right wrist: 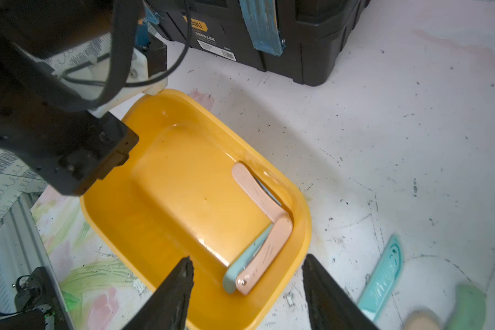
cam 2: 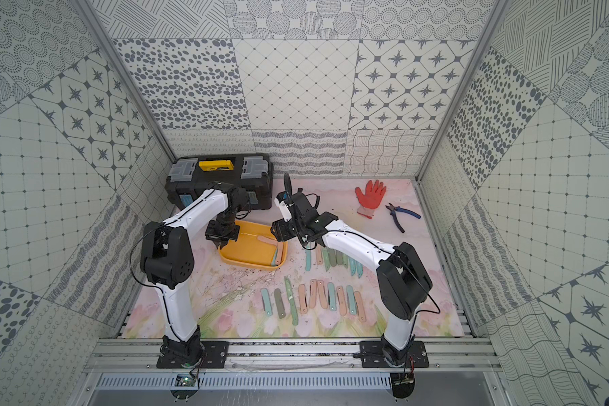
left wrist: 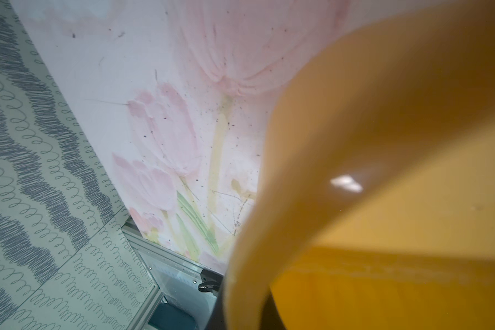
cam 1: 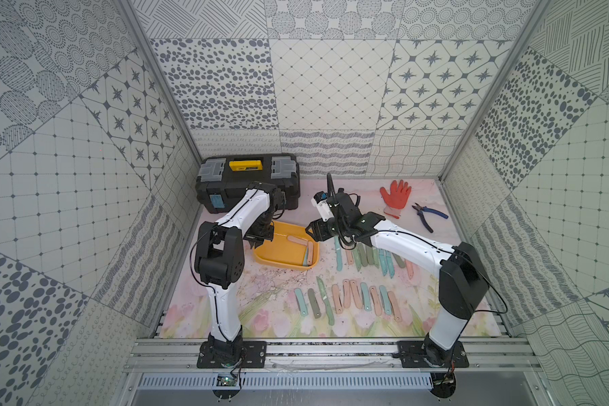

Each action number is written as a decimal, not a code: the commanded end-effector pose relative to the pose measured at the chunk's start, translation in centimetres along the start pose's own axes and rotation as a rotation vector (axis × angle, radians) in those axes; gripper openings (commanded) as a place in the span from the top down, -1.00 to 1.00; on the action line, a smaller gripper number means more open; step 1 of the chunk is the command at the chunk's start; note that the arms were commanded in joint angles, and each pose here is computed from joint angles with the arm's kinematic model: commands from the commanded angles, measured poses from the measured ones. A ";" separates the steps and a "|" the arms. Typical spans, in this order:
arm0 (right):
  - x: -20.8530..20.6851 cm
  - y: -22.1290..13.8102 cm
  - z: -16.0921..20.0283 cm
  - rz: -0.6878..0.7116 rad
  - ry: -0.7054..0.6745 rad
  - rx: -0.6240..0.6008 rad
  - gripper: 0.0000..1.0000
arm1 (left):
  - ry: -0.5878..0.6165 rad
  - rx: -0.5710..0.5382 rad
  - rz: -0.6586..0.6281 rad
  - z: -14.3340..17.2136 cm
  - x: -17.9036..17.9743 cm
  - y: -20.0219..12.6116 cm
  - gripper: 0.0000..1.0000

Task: Take the fruit knife out of the storage box
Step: Adjust the storage box at the center of the board, then pick up the fruit knife from the storage box.

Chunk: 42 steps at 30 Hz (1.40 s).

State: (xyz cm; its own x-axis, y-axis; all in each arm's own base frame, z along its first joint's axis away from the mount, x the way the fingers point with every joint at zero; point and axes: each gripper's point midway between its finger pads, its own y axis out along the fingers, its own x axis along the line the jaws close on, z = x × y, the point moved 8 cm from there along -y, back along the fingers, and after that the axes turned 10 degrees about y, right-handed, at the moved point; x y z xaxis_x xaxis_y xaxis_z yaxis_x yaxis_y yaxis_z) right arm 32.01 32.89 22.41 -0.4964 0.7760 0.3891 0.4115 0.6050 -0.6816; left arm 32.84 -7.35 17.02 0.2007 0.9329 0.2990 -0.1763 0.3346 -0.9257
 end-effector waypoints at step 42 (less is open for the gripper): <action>-2.2 12.1 6.1 0.287 -0.391 0.458 -0.03 | -0.126 0.094 0.338 -1.2 -1.6 7.0 0.61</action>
State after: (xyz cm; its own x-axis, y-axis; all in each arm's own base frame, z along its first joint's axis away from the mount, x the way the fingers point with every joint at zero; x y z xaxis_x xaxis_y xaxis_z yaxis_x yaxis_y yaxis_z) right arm 33.48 37.47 10.74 -0.6662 0.7456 0.0131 0.2478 0.2378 -0.9392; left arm 32.19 -6.84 10.45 0.0357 0.9994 0.0028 -0.3084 0.0137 -0.9512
